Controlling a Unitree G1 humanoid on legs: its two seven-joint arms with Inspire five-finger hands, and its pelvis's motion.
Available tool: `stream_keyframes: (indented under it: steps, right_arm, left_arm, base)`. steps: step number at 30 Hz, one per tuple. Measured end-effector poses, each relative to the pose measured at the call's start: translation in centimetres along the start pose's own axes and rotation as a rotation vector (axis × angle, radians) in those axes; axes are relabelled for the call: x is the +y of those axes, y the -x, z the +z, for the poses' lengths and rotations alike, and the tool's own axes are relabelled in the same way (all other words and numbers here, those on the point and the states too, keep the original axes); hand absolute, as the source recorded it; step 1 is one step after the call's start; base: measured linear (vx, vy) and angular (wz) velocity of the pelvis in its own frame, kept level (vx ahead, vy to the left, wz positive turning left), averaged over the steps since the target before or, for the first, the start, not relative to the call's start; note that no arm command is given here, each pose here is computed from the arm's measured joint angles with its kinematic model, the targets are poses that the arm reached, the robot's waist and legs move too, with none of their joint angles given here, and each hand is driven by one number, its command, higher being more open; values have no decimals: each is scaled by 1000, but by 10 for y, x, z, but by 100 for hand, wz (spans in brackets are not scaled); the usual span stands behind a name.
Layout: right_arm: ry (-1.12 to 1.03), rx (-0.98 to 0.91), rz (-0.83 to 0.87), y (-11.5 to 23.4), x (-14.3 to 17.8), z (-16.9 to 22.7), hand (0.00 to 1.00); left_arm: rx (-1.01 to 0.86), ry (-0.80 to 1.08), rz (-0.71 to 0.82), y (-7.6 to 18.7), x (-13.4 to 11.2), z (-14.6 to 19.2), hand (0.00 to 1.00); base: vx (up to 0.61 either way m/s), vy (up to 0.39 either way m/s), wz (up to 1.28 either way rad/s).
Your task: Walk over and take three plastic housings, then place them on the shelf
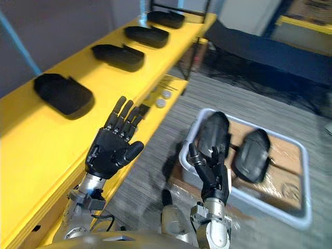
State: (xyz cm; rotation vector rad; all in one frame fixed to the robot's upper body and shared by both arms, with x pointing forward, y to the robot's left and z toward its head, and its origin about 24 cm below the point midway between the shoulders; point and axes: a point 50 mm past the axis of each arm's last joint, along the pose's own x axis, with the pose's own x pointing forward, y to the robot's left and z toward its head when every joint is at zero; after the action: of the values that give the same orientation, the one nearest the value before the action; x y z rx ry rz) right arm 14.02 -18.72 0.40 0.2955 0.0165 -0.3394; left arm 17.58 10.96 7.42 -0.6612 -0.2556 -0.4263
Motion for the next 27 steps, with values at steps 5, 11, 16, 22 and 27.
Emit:
stream_keyframes:
  steps: [5,11,16,22,27]
  right_arm:
    - [10,12,76,-27,25,-12,100]
    - [98,126,91,-20,32,-30,100]
    - [171,137,62,-16,9,-30,100]
    - [289,62,-51,-27,-45,-3,100]
    - [320,21,-147,-34,-64,11,100]
  left_arm:
    - [-4,-45,94,-7,18,5,100]
    - [113,-3,141,-2,24,-15,100]
    - [64,59,153,-20,20,-12,100]
    - [90,240,228,-10,25,-30,100]
    - [109,227,255,5,31,-30,100]
  base:
    - [-111,-143,-62]
    - [-59,-373,-57]
    - [-19,-356,-51]
    - [-17,-150,-40]
    - [-31,99,-2]
